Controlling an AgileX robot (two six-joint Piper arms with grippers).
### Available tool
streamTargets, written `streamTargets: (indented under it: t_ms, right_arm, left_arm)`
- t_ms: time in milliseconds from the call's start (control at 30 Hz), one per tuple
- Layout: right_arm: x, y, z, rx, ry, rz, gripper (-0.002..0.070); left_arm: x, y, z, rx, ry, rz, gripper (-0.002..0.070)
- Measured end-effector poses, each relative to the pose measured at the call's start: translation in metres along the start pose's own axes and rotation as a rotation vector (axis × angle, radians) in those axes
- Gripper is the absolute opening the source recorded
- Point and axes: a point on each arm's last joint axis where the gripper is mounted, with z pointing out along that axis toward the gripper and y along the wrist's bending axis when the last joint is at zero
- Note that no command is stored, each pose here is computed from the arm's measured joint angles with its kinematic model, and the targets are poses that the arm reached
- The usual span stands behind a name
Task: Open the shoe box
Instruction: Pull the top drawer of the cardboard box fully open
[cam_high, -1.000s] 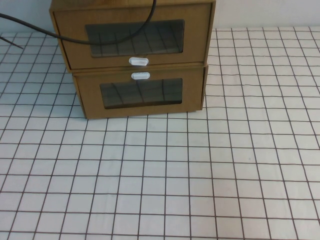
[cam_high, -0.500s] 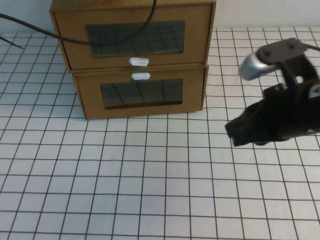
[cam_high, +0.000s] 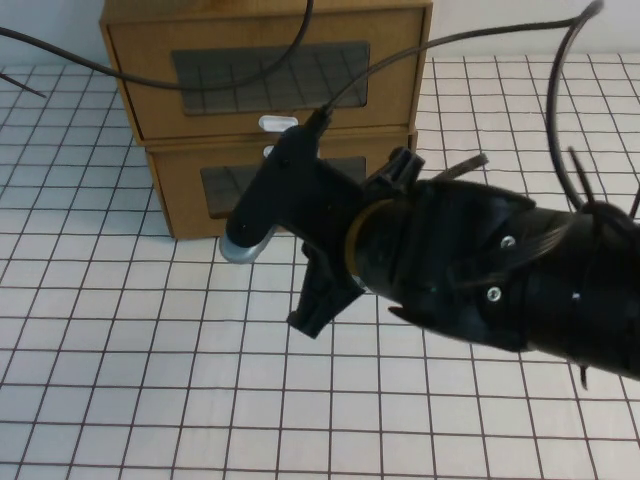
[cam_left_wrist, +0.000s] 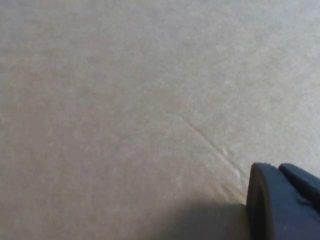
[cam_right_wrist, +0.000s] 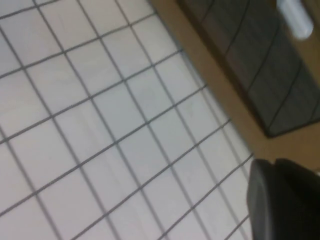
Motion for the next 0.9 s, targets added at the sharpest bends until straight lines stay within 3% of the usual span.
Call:
streamTargets:
  t_ms: [100,233,500,700,900]
  right_arm:
    - [-0.009,0.003,0.008,0.044,-0.083,-0.095,0.0001]
    - [-0.017,0.004,0.018,0.087,-0.145,-0.201,0.0072]
    - [-0.034,-0.021,0.049,0.143,-0.187,-0.192,0.0221]
    - [-0.034,-0.037,0.078,0.162,-0.192,-0.197,0.0237]
    - [-0.033,-0.029,0.102,0.171,-0.199,-0.304,0.0237]
  left_arm:
    - [0.0,0.0,0.0,0.0,0.0,-0.002,-0.0002]
    - [0.0,0.0,0.0,0.001,0.002,-0.005,-0.0002]
    - [0.002,-0.001,0.0,0.014,0.019,-0.009,-0.0002]
    - [0.002,-0.002,0.0,0.024,0.03,-0.009,-0.0002]
    - [0.003,-0.004,-0.001,0.035,0.045,-0.007,-0.0002]
